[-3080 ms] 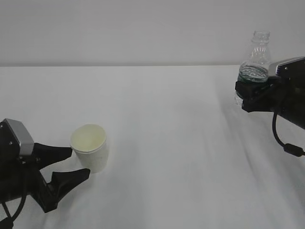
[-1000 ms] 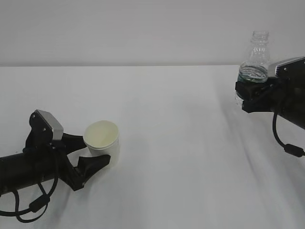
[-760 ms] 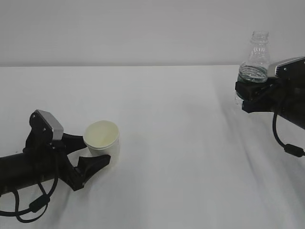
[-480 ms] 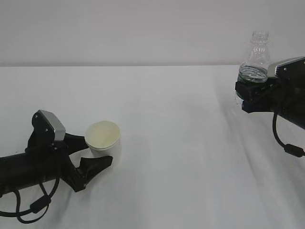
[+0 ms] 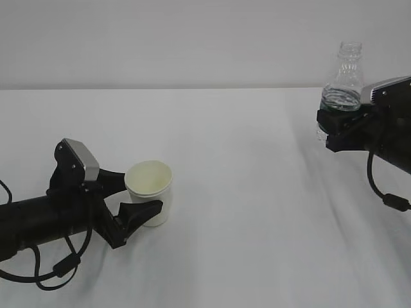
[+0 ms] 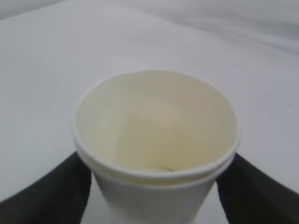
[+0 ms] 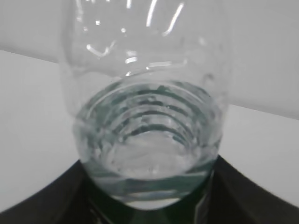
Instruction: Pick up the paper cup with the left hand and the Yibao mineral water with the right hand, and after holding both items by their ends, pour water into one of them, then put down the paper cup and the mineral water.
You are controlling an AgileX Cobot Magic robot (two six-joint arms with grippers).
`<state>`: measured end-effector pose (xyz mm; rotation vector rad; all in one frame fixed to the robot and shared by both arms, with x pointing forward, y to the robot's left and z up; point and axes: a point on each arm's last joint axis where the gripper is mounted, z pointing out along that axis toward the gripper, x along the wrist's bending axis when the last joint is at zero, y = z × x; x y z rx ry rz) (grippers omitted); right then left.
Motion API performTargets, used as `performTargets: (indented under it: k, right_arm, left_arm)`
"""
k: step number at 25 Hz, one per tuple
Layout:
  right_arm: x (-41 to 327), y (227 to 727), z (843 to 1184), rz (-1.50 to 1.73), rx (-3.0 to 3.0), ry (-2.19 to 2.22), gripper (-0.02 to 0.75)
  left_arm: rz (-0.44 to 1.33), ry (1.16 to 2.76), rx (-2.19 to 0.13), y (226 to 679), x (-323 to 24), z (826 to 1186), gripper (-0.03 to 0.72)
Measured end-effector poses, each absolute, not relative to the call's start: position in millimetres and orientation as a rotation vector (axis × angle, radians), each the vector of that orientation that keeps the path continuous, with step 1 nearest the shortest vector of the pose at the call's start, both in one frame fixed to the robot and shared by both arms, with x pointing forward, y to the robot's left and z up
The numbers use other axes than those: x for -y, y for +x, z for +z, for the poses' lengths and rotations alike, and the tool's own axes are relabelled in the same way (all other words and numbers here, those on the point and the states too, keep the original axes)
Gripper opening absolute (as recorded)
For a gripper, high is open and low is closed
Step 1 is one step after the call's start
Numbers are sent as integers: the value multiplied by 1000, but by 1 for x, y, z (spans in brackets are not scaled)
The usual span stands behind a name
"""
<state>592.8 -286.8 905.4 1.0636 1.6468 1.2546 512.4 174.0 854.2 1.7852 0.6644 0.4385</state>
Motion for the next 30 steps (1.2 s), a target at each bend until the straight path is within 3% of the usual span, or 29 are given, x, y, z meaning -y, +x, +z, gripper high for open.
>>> performTargets:
  k: [11, 30]
  right_arm:
    - [287, 593, 905, 1253, -1648, 1061, 444]
    - [287, 593, 905, 1241, -1654, 1043, 444]
  left_arm:
    - [382, 1823, -713, 509, -174, 832, 593]
    - [390, 1818, -705, 513, -172, 833, 593]
